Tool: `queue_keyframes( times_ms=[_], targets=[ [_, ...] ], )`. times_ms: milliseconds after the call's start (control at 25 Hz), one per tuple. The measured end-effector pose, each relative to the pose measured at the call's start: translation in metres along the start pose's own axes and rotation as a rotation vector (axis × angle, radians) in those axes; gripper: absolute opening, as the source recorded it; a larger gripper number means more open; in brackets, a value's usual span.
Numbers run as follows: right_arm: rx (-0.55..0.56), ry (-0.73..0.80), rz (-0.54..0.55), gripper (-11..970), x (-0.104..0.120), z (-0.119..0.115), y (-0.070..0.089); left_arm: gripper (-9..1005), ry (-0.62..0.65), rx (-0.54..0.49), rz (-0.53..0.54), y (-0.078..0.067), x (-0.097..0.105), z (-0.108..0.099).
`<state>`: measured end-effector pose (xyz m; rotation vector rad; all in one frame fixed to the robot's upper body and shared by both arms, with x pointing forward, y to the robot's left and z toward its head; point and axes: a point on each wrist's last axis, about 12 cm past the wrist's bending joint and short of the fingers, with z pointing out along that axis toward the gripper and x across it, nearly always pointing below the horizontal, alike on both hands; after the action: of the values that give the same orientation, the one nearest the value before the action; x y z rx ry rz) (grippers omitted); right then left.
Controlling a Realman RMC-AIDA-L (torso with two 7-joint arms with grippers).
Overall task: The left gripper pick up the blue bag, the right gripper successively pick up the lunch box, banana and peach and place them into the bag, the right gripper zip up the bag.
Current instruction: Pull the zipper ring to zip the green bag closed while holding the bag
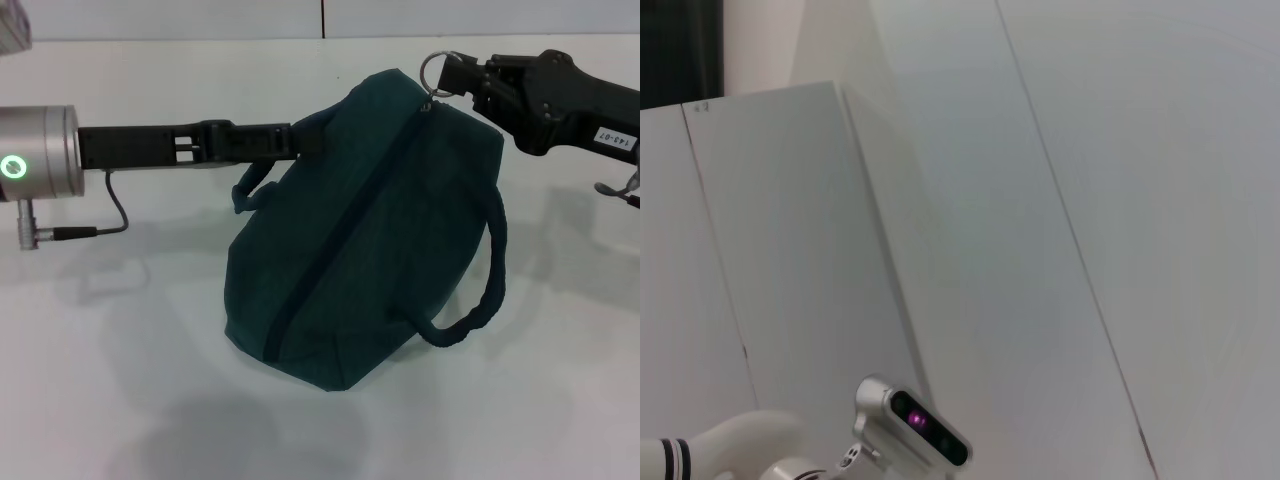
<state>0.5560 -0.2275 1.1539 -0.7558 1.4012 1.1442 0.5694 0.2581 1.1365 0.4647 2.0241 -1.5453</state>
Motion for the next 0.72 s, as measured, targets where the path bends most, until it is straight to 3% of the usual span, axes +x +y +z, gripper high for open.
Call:
queue_keyframes(
  times_ms=[360, 720],
  targets=[
    [0.003, -0.010, 0.001, 23, 0.001, 0.000, -0.002, 784, 0.057, 0.071, 0.022, -0.010, 0.001, 0.007],
    [0.004, -0.011, 0.001, 24, 0.002, 0.000, -0.002, 773, 0.119, 0.032, 0.103, -0.011, -0.003, 0.023]
  ],
)
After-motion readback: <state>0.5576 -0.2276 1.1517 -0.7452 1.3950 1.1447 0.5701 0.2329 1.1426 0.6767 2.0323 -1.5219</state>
